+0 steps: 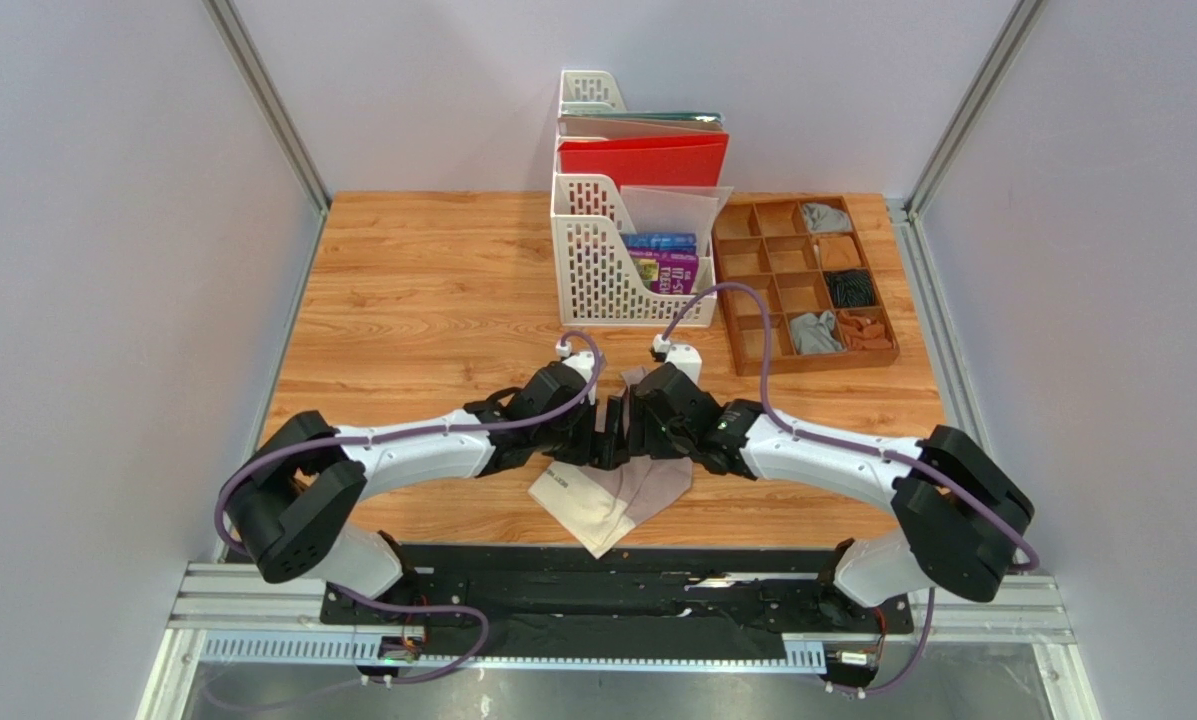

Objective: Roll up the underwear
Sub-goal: Fold the underwear at the center of the board.

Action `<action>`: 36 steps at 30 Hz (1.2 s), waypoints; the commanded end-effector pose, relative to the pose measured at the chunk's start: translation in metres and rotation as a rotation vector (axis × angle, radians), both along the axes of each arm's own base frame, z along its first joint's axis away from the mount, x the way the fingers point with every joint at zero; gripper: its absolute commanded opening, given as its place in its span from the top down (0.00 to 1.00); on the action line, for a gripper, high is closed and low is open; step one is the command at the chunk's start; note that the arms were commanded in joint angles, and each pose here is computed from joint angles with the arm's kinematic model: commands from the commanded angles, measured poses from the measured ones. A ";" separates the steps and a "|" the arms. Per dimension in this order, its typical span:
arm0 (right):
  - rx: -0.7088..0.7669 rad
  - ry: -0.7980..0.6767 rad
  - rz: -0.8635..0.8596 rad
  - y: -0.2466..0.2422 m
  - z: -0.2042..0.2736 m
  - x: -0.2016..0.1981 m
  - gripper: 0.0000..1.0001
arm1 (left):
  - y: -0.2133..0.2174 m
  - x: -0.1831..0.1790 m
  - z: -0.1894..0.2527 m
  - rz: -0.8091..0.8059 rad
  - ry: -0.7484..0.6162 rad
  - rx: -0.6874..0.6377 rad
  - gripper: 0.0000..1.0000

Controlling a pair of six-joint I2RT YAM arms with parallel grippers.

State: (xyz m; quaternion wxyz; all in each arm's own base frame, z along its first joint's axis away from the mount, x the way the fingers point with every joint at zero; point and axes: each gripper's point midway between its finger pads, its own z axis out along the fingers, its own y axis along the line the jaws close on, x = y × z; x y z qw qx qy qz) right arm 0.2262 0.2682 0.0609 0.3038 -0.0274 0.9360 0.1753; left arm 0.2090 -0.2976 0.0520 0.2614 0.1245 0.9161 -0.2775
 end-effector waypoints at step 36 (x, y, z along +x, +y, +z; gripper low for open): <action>-0.075 0.002 -0.063 -0.048 -0.005 -0.028 0.57 | -0.007 -0.001 -0.021 0.013 0.016 -0.045 0.13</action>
